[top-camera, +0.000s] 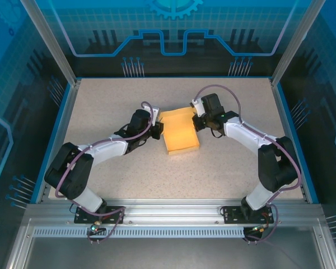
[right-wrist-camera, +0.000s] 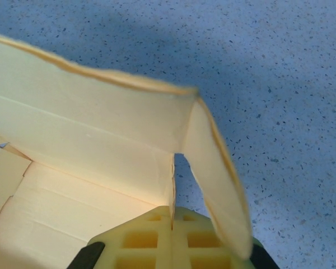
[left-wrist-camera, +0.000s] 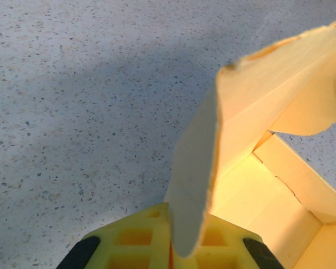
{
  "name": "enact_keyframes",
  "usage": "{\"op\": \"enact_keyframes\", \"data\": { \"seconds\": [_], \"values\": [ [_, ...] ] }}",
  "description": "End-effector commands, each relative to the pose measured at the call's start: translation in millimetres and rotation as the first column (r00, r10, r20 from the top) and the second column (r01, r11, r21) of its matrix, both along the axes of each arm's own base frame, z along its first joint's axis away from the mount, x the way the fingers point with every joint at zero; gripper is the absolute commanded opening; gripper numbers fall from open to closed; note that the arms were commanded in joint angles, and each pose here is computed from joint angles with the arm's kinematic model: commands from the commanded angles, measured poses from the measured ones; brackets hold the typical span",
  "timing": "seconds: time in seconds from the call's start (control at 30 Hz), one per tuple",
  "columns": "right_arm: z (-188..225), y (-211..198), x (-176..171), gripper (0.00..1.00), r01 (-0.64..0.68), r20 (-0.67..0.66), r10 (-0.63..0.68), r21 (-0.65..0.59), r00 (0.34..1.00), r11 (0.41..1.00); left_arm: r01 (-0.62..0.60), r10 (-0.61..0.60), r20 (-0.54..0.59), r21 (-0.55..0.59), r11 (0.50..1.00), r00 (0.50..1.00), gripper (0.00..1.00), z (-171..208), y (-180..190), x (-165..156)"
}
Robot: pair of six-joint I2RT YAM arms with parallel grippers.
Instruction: Fold the paper box
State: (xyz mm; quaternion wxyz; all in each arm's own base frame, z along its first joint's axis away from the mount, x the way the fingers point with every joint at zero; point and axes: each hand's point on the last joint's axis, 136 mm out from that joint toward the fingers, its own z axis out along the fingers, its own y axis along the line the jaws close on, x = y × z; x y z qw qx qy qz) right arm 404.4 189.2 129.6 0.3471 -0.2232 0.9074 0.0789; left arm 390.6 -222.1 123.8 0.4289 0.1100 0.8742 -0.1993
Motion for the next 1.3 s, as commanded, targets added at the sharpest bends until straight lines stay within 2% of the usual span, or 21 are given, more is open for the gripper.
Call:
{"op": "enact_keyframes", "data": {
  "seconds": [0.0,0.4,0.67,0.93,1.27],
  "values": [
    [8.0,-3.3,-1.2,0.02,0.077,0.014,-0.076,-0.008,0.997,0.997,-0.064,0.064,0.042,-0.004,0.998,0.997,0.06,18.9,0.0,9.3],
    [24.1,2.2,3.1,0.00,0.257,0.098,-0.265,0.092,0.959,0.962,-0.216,0.221,0.106,-0.055,0.975,0.969,0.04,32.2,-3.3,21.0],
    [34.7,6.1,18.6,0.00,0.325,0.167,-0.348,0.150,0.922,0.934,-0.293,0.298,0.158,-0.051,0.955,0.942,0.04,33.4,-2.8,43.6],
    [26.1,13.2,23.9,0.00,0.369,0.170,-0.399,0.182,0.901,0.912,-0.332,0.334,0.200,-0.042,0.942,0.921,0.04,20.6,-4.7,43.0],
    [20.7,26.2,17.2,0.00,0.325,0.214,-0.373,0.230,0.903,0.917,-0.336,0.324,0.263,-0.002,0.942,0.909,0.03,7.0,-6.1,25.3]
  ]
}}
